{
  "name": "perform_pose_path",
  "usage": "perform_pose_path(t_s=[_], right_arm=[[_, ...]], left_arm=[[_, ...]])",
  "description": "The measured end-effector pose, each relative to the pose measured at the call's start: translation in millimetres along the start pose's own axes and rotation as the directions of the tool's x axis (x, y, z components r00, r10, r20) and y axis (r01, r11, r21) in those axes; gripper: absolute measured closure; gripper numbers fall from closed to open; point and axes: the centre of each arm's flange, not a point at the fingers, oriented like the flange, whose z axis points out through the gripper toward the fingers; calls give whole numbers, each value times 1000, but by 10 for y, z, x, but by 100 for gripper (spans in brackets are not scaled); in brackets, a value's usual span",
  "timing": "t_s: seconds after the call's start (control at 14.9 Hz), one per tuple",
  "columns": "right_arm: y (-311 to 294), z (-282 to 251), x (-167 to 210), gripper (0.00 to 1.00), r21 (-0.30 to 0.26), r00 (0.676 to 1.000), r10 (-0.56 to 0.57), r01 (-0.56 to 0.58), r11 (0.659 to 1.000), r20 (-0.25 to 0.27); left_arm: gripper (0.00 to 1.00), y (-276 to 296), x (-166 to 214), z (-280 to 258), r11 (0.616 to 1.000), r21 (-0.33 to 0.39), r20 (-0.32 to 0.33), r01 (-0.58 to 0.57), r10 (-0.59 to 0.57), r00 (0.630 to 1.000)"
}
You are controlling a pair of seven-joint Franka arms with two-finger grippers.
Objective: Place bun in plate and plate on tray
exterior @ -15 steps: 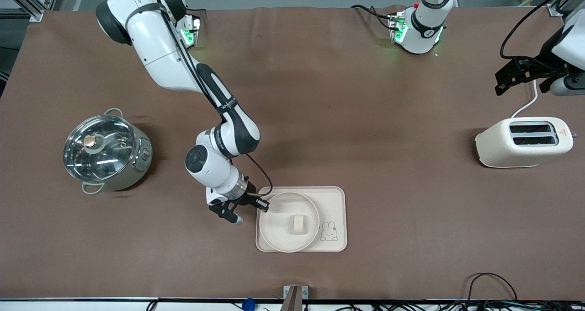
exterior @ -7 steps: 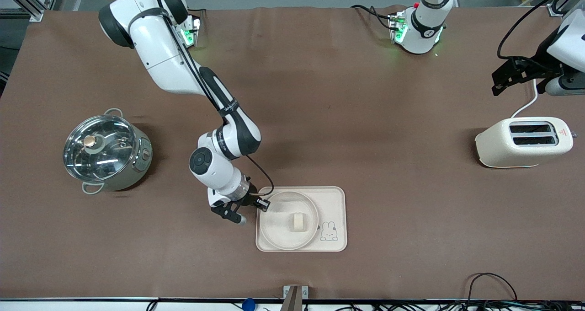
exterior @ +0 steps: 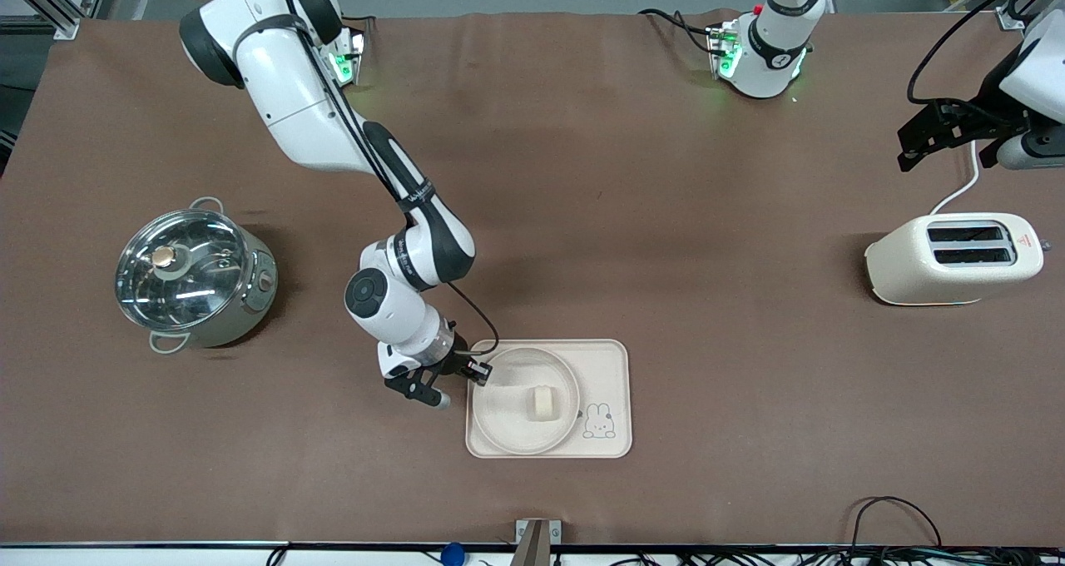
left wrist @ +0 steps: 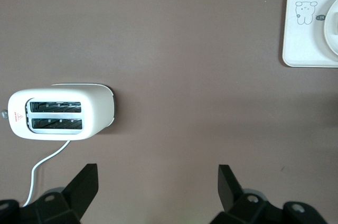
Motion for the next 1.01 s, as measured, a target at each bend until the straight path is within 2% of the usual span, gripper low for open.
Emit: perform_pose_path(t_s=[0.27,0.54,0.81,0.94,1.01], right_arm=[[39,-25,71,41,-2,1000,10,-10,1000,1],[-21,-300,196,2,-25,998,30,-29,999,55],[0,-837,426,0,-21,997,55,-54,998,45],[113,-1211,629,0,-49,997,71,-69,996,39],[172,-1469,747,0,-80,997,64,-61,995,33]], left_arm=[[0,0,0,-1,1000,0,0,0,0,1000],[0,0,0,0,1000,0,0,0,0,1000],[0,2,-1,0,1000,0,0,-1,1,1000],[0,5,-1,0,1000,0,0,-2,2,1000],[0,6,-1,-1,1000,0,0,-2,2,1000]])
